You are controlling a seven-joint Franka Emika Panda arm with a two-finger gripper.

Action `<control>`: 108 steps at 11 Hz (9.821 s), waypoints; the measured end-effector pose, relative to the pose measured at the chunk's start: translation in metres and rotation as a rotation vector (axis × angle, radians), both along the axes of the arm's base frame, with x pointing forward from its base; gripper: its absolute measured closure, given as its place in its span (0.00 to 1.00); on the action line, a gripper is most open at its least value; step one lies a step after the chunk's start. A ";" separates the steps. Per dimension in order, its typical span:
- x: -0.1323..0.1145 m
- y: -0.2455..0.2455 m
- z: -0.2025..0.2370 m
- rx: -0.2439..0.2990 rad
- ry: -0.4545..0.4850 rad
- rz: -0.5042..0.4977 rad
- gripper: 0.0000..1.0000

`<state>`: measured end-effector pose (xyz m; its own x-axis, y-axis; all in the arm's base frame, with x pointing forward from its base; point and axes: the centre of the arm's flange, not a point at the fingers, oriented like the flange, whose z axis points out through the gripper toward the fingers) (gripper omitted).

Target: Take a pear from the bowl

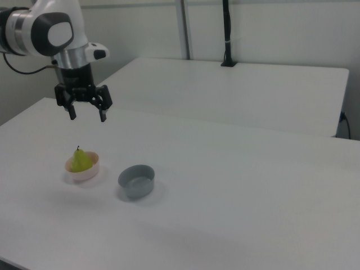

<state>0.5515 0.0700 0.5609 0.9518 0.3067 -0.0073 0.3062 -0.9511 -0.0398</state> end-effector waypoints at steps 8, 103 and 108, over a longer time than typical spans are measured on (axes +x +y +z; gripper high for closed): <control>0.017 0.121 -0.128 0.011 -0.016 -0.092 0.00; 0.004 -0.184 0.037 0.029 -0.069 -0.388 0.00; 0.011 -0.119 0.042 0.002 -0.069 -0.258 0.00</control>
<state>0.5627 -0.0492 0.6032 0.9967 0.0540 0.0608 0.0558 -0.9980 -0.0292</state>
